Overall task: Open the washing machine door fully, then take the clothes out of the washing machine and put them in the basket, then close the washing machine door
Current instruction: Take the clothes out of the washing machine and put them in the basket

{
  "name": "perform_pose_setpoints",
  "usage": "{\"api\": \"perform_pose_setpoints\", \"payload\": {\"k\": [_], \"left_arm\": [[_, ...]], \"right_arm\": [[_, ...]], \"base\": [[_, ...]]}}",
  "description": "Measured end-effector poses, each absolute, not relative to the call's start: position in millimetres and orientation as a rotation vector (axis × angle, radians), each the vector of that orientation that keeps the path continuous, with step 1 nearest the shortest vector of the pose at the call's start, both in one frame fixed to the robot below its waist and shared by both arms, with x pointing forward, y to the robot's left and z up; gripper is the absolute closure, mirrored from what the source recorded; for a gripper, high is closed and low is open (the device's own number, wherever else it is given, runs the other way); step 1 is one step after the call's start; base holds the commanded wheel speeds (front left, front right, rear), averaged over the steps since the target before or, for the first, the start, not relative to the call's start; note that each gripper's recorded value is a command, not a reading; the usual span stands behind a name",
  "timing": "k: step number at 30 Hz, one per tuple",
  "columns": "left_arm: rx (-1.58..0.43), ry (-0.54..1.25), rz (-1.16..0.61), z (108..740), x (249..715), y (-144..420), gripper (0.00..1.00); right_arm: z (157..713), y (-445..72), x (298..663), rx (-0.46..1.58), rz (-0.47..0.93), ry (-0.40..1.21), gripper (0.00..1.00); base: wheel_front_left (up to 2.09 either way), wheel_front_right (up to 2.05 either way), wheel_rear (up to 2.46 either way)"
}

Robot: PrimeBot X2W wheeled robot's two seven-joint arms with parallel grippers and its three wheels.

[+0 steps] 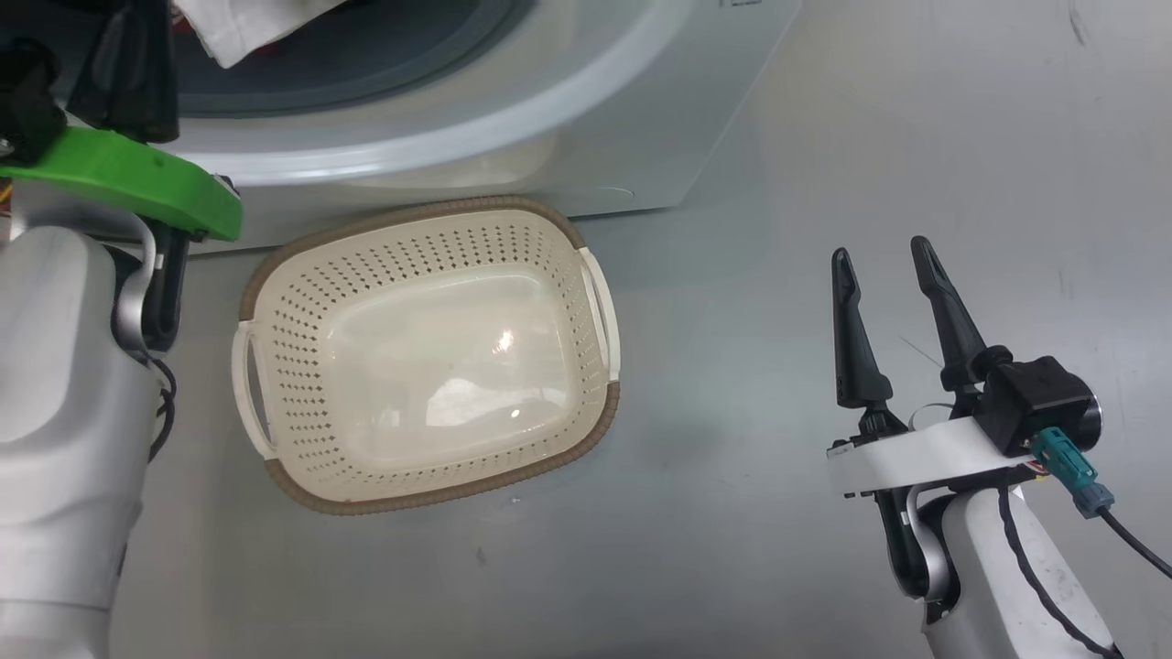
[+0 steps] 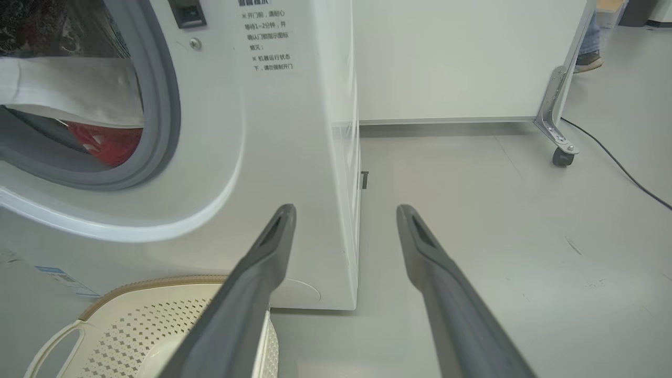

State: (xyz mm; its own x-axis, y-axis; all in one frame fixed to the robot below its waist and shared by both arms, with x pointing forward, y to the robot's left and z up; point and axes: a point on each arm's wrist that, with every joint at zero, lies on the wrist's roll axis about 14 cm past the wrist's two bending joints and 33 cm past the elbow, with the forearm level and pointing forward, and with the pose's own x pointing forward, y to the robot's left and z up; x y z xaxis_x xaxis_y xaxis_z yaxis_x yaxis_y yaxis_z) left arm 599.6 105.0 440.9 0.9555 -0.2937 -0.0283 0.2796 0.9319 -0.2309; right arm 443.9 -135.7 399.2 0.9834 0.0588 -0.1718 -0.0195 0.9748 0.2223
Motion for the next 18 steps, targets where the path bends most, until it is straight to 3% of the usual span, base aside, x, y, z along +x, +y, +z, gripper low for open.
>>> {"api": "perform_pose_setpoints", "payload": {"k": [12,18], "left_arm": [[-0.275,-0.072,-0.268,504,560,113,1.00],[-0.282,-0.240,-0.253,566,543,123,1.00]], "right_arm": [[416,-123,429,0.216,0.094,0.155,0.00],[425,-114,424,0.218,0.126,0.139,0.00]], "base": [[0.00,0.00,0.00],[0.00,0.00,0.00]]}}
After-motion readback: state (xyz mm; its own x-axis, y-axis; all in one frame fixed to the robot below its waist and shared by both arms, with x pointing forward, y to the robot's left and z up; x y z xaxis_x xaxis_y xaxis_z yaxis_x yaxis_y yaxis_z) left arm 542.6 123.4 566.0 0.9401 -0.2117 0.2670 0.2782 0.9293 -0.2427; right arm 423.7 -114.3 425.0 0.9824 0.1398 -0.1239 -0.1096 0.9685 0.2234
